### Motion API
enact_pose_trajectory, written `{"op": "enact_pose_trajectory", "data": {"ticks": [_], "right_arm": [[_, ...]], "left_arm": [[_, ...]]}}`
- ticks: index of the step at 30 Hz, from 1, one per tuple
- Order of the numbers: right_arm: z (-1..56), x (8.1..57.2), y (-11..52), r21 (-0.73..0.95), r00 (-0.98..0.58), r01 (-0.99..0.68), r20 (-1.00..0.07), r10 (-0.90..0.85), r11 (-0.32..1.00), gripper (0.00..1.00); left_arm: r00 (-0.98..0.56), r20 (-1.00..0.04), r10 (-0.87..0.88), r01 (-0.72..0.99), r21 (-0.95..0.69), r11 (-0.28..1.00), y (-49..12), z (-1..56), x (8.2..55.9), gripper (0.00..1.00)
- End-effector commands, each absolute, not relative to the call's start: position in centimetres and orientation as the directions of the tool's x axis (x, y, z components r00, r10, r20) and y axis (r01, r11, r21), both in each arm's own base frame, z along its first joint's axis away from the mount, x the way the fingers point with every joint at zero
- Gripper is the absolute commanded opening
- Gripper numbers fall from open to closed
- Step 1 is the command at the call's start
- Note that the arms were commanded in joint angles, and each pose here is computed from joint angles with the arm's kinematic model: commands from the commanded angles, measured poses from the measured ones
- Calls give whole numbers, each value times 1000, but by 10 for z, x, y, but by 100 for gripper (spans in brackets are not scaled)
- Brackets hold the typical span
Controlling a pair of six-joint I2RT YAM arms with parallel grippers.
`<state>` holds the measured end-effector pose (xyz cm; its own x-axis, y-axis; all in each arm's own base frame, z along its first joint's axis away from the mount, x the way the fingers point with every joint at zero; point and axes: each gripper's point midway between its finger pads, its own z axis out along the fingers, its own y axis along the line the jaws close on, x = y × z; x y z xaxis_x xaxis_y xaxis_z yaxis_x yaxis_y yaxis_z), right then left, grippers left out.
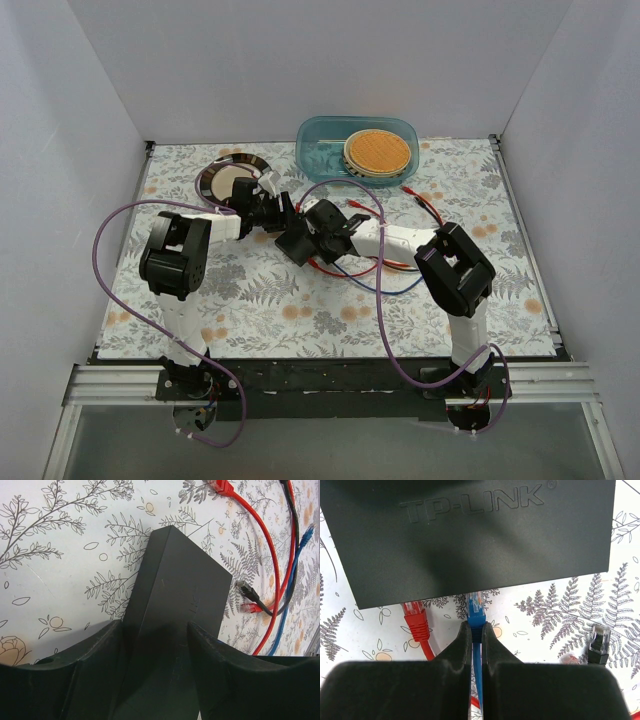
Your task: Insert the plug into the switch port
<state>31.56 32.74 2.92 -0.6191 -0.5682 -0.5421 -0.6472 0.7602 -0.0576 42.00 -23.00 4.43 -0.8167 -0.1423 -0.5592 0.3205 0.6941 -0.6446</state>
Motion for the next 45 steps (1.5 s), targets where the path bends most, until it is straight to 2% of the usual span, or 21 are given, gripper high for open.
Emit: {"op": "enact_pose_trajectory", "data": {"ticks": [1, 16, 25, 45], "right_arm": [[44, 334, 348, -56, -602, -603, -622, -500, 796, 1], [52, 344, 352, -151, -563, -573, -641, -521, 806, 1], [49, 342, 354, -128, -563, -576, -654, -506, 807, 1], [74, 347, 369, -74, -487, -599, -757, -436, 797, 1]], "left_arm": [[-828, -554, -83, 400, -689, 605, -253, 62, 404, 52], [-840, -543, 8, 454, -693, 560, -274, 56, 382, 52], [-845, -533, 48, 472, -700, 535, -279, 53, 373, 50], [-882, -451, 133, 452, -734, 508, -288, 26, 331, 49]]}}
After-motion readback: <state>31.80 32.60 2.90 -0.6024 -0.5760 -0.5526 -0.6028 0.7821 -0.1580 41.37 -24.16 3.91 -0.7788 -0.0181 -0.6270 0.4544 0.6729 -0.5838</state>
